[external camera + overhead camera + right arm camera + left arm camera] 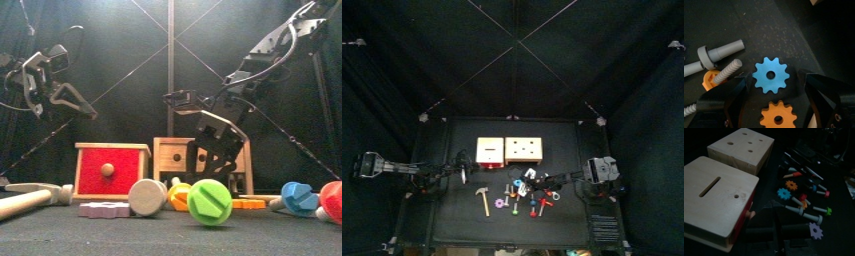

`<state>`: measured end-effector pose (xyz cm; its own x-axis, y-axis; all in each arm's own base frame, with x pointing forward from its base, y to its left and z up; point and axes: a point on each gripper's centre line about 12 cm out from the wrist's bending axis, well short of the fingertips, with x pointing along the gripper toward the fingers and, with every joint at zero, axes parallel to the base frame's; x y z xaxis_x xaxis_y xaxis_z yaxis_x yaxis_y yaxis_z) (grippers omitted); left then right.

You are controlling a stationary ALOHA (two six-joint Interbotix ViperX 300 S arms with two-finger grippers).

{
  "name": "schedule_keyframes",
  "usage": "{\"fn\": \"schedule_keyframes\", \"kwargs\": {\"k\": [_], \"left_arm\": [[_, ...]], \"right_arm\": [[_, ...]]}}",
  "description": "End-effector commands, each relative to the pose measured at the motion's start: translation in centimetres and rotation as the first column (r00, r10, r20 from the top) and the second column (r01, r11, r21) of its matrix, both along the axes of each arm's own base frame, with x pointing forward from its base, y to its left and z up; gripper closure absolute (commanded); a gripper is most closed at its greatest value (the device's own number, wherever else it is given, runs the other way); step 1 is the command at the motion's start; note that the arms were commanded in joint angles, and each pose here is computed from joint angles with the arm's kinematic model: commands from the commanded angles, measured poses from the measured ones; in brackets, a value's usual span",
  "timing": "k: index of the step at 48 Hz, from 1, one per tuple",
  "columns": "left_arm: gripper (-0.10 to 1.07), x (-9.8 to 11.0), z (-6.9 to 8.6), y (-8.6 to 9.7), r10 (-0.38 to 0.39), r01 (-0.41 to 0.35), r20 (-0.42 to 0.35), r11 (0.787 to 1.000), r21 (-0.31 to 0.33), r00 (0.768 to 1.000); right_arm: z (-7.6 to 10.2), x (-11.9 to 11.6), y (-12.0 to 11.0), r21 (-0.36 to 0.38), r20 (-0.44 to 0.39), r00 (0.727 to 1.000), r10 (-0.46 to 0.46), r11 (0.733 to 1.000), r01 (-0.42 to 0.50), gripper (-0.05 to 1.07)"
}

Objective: Grab blue gear

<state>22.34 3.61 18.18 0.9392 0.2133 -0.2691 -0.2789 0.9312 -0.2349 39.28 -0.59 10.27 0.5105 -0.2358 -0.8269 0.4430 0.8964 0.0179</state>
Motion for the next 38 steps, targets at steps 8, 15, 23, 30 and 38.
{"fn": "schedule_keyframes", "kwargs": {"k": [8, 15, 23, 30, 38], "left_arm": [[0.70, 0.3, 0.5, 0.1, 0.008, -0.008, 0.020, 1.000, -0.004, 1.000], [0.70, 0.2, 0.4, 0.1, 0.010, -0.010, 0.017, 1.000, -0.004, 1.000], [0.70, 0.3, 0.4, 0.1, 0.009, -0.009, 0.017, 1.000, -0.005, 1.000], [0.70, 0.3, 0.4, 0.1, 0.010, -0.010, 0.019, 1.000, -0.006, 1.000], [0.70, 0.3, 0.5, 0.1, 0.010, -0.010, 0.019, 1.000, -0.005, 1.000]], "right_arm": [[0.1, 0.5, 0.0, -0.001, 0.009, 1.000, 0.005, 1.000, -0.005, 0.01], [0.0, 0.4, 0.0, 0.000, 0.006, 1.000, 0.004, 1.000, -0.004, 0.02], [0.2, 0.4, 0.1, 0.000, 0.011, 1.000, 0.005, 1.000, -0.005, 0.10], [0.5, 0.4, 0.1, -0.003, 0.014, 1.000, 0.004, 1.000, -0.004, 0.23], [1.7, 0.5, 0.3, -0.013, 0.037, 0.999, 0.005, 1.000, -0.004, 0.30]]}}
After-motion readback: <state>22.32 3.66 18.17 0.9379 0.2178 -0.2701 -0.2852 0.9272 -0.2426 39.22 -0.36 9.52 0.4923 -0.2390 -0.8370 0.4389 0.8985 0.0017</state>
